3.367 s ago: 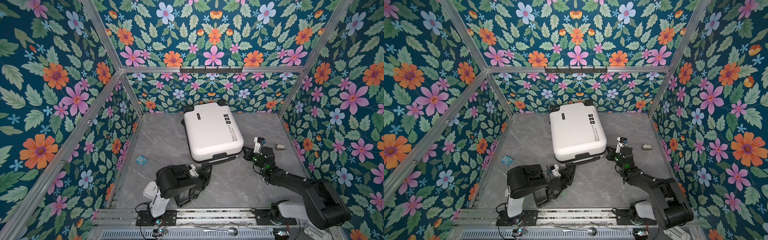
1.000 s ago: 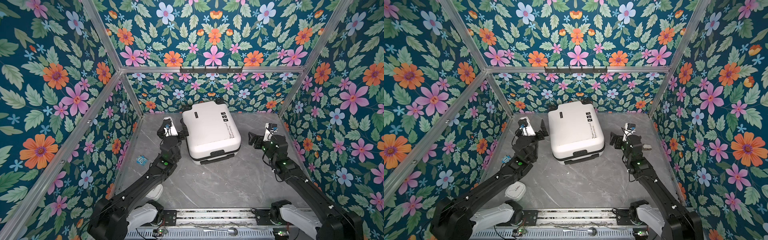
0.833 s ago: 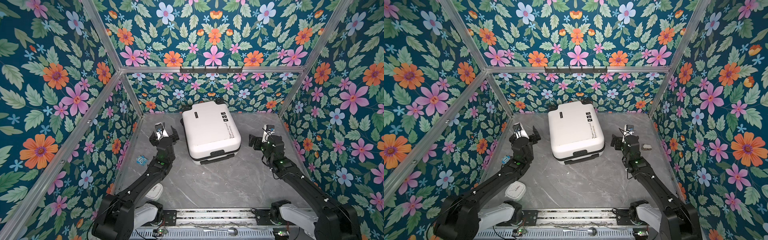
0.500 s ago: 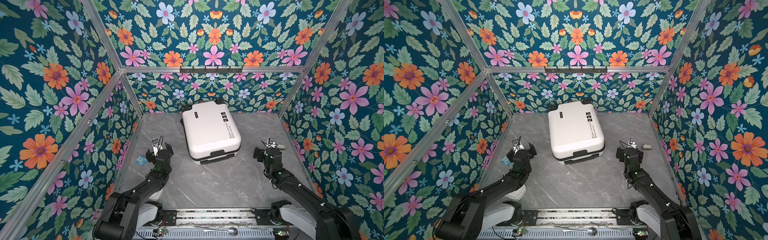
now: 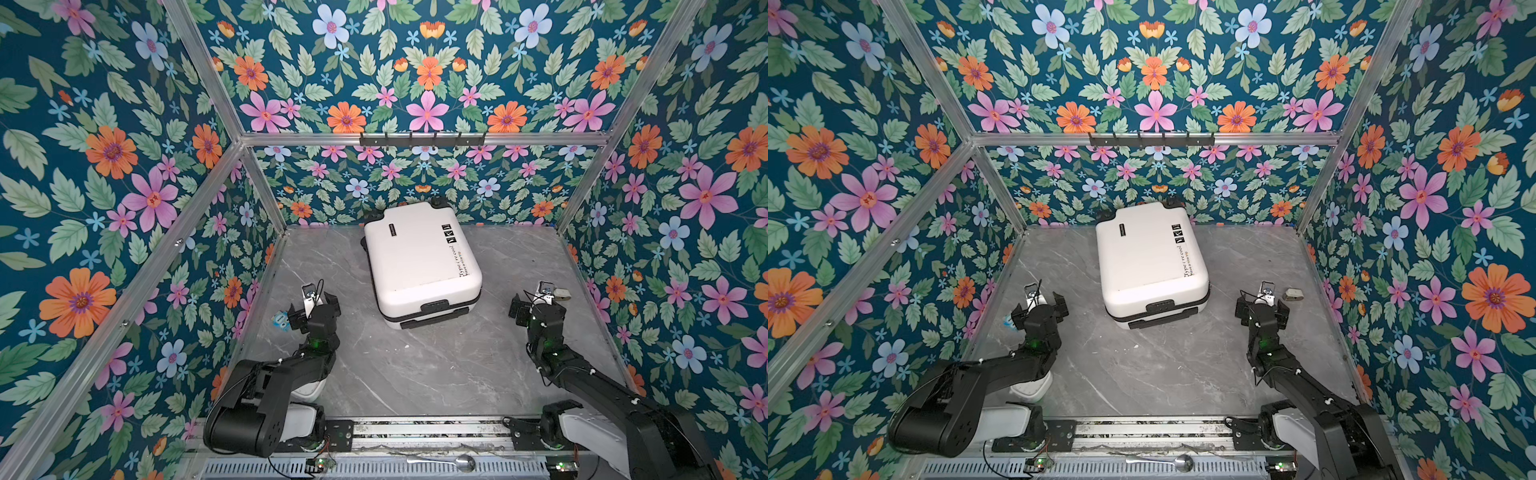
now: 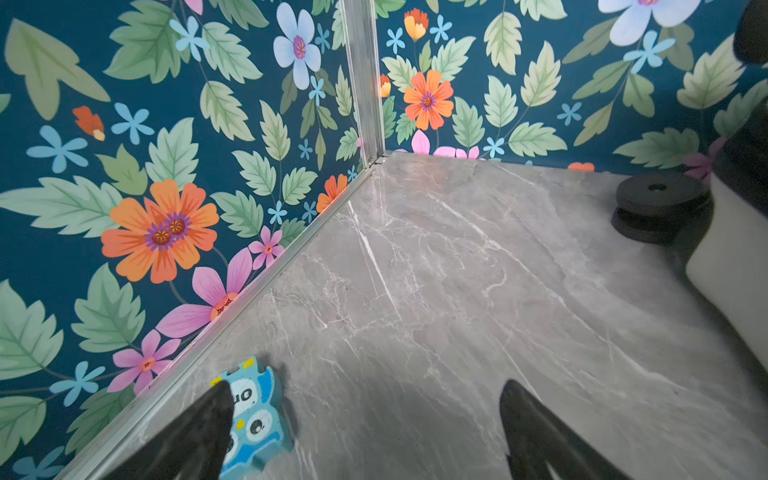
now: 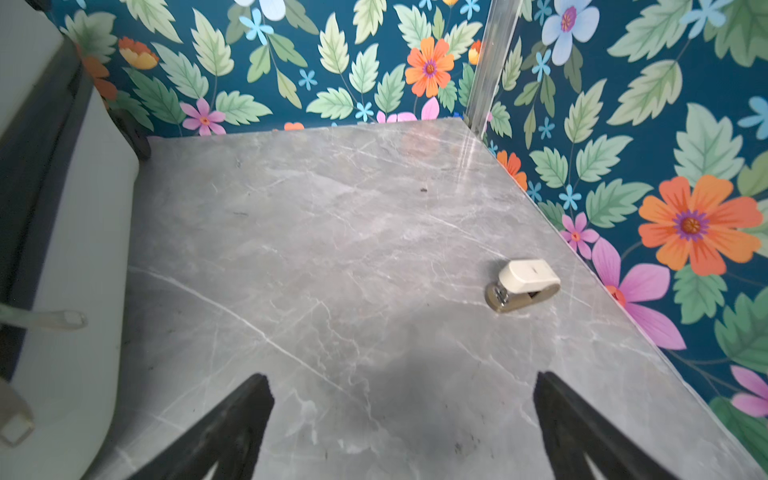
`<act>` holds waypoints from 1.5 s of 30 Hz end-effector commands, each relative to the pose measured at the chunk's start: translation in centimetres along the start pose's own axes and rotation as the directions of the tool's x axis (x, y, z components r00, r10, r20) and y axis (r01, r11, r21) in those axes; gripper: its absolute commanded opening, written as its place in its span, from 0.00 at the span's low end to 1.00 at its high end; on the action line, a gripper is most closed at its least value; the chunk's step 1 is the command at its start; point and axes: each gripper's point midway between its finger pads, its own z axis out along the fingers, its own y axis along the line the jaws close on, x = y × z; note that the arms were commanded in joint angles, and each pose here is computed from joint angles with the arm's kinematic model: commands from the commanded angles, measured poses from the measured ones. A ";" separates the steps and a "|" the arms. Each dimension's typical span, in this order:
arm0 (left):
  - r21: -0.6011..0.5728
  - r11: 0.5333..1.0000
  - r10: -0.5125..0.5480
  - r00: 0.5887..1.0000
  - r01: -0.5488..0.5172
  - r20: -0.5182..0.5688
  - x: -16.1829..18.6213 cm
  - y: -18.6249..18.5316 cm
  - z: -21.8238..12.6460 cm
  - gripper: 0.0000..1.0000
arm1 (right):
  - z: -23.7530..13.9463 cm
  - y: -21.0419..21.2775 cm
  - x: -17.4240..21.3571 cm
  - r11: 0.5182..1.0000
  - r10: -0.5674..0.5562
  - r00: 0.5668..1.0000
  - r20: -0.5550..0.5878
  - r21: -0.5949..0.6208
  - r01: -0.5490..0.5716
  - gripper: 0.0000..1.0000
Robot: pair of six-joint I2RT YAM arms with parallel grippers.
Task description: Pack the luggage
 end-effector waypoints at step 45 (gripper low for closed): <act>0.200 0.978 -0.071 0.994 0.055 0.077 -0.2 -1.6 3.8 1.00 | 5.6 0.1 2.3 0.985 0.064 0.997 -0.037 -0.160 -0.069 0.99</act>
